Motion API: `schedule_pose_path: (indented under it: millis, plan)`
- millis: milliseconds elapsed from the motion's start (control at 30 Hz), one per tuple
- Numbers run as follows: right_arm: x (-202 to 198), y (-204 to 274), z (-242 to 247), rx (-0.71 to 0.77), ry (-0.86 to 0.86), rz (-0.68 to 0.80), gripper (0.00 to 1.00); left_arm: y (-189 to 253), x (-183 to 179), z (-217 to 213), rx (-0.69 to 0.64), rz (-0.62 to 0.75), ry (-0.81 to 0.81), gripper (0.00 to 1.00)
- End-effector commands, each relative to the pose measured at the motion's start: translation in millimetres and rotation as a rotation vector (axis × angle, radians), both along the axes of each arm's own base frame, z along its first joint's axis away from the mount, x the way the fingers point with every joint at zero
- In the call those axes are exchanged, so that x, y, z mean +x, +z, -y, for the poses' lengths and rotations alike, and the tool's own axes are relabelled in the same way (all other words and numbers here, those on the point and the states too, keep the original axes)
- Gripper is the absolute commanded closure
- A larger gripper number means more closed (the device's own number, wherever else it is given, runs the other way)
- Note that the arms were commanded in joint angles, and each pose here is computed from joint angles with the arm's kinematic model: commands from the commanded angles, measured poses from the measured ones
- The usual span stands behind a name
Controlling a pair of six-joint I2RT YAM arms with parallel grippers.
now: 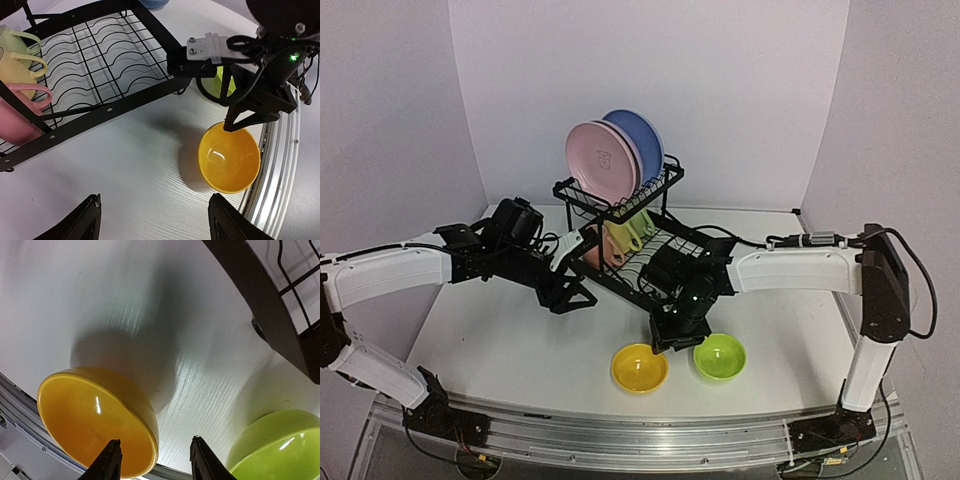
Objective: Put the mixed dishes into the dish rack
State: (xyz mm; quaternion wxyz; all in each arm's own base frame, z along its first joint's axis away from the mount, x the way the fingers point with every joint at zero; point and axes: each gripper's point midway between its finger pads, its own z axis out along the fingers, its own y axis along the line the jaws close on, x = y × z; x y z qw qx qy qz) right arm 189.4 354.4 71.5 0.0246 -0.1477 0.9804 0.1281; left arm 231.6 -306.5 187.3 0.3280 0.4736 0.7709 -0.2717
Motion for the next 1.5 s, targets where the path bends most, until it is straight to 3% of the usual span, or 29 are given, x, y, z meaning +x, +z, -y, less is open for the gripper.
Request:
schedule_pose_path:
  millis: [0, 167, 400, 567, 733, 1033, 1167, 1333, 1467]
  plan:
    - [-9, 4, -13, 0.017, 0.034, -0.022, 0.57, 17, 7, -6, -0.041, 0.056, 0.038, 0.27]
    - [-5, -11, -11, -0.035, 0.059, 0.000, 0.59, 19, 11, -9, -0.046, 0.064, 0.051, 0.27]
    - [1, -17, -13, -0.060, 0.093, 0.027, 0.72, 19, 16, -14, -0.040, 0.079, 0.069, 0.27]
    - [6, -14, -14, -0.066, 0.102, 0.054, 0.99, 23, 19, -13, -0.047, 0.088, 0.075, 0.27]
    - [7, 1, -25, -0.057, 0.154, 0.121, 1.00, 30, 30, -21, -0.053, 0.105, 0.139, 0.27]
    - [8, 87, -19, -0.101, 0.285, 0.358, 1.00, 63, 76, -79, -0.097, 0.177, 0.444, 0.27]
    - [30, 123, 8, -0.216, 0.307, 0.527, 1.00, 72, 84, -102, -0.092, 0.227, 0.550, 0.27]
    - [73, 162, 37, -0.461, 0.385, 0.799, 1.00, 68, 91, -123, -0.069, 0.256, 0.641, 0.27]
    - [108, 179, 65, -0.635, 0.389, 0.880, 1.00, 67, 95, -136, -0.051, 0.279, 0.701, 0.27]
